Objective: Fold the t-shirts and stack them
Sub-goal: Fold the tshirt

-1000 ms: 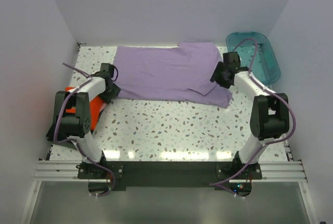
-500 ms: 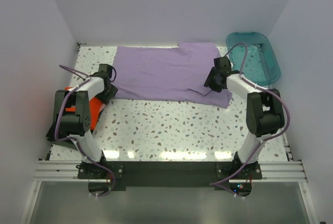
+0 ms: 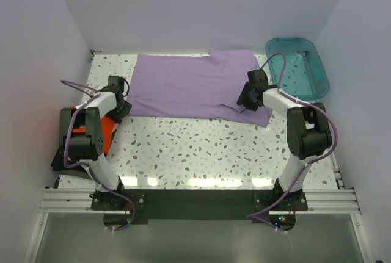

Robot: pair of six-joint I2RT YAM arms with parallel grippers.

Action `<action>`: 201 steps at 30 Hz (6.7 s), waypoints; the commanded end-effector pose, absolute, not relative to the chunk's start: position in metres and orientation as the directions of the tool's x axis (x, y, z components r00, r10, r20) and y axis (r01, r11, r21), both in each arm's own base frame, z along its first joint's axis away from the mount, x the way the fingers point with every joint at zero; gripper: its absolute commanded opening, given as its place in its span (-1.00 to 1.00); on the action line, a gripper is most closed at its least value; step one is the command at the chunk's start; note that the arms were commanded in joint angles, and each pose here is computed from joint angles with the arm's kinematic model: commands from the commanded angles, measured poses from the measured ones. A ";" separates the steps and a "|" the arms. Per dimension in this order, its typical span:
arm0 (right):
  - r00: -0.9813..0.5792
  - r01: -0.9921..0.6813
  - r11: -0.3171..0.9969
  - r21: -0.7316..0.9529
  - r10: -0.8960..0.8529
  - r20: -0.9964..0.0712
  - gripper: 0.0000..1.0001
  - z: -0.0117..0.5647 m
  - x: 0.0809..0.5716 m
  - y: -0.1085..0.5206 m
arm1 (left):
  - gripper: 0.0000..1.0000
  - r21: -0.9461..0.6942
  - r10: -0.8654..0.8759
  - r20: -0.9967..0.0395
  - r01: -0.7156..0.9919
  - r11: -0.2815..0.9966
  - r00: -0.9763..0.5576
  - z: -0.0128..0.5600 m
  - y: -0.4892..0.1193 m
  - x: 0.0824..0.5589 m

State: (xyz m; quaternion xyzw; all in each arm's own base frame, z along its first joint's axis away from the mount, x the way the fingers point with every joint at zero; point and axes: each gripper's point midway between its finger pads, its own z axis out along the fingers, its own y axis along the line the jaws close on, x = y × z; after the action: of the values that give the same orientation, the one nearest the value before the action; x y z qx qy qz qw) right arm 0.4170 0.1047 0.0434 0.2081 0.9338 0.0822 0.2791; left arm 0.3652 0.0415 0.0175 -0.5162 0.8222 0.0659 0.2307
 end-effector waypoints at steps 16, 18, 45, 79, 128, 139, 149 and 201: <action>-0.746 0.342 0.894 0.289 0.445 -0.495 -0.14 0.033 0.422 0.113 | -0.14 -0.131 -0.816 -0.451 -0.877 0.461 -0.362 0.012 0.049 0.364; -0.743 0.346 0.893 0.288 0.448 -0.497 -0.24 0.033 0.425 0.113 | -0.14 -0.137 -0.817 -0.450 -0.876 0.462 -0.361 0.012 0.048 0.365; -0.715 0.261 0.909 0.325 0.408 -0.568 -1.00 0.074 0.512 0.137 | -0.86 -0.145 -0.814 -0.435 -0.863 0.485 -0.384 0.008 0.044 0.369; -0.677 0.304 0.912 0.277 0.411 -0.610 0.40 0.125 0.403 0.060 | -1.00 -0.118 -0.807 -0.442 -0.866 0.487 -0.393 0.009 0.058 0.359; -0.697 0.487 0.846 0.216 0.526 -0.488 -0.11 0.025 0.364 0.018 | -0.16 -0.376 -0.816 -0.419 -0.741 0.556 -0.399 0.040 0.046 0.371; -0.696 0.488 0.846 0.214 0.526 -0.489 -0.15 0.027 0.364 0.017 | -0.16 -0.313 -0.817 -0.396 -0.775 0.549 -0.419 0.020 0.030 0.375; -0.693 0.490 0.846 0.211 0.525 -0.494 -0.16 0.030 0.366 0.014 | -0.31 -0.263 -0.833 -0.389 -0.819 0.510 -0.394 0.001 0.031 0.372; -0.612 0.476 0.805 0.355 0.593 -0.523 0.31 0.140 0.245 -0.009 | 0.29 -0.216 -0.782 -0.524 -0.836 0.505 -0.338 0.090 0.050 0.266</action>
State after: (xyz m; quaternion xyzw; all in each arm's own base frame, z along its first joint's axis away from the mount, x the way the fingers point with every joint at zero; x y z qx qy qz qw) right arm 0.2347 -0.0060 0.1083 0.3197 0.8985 0.0875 0.2878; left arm 0.2439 0.0446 0.0596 -0.5189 0.8196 0.0696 0.2328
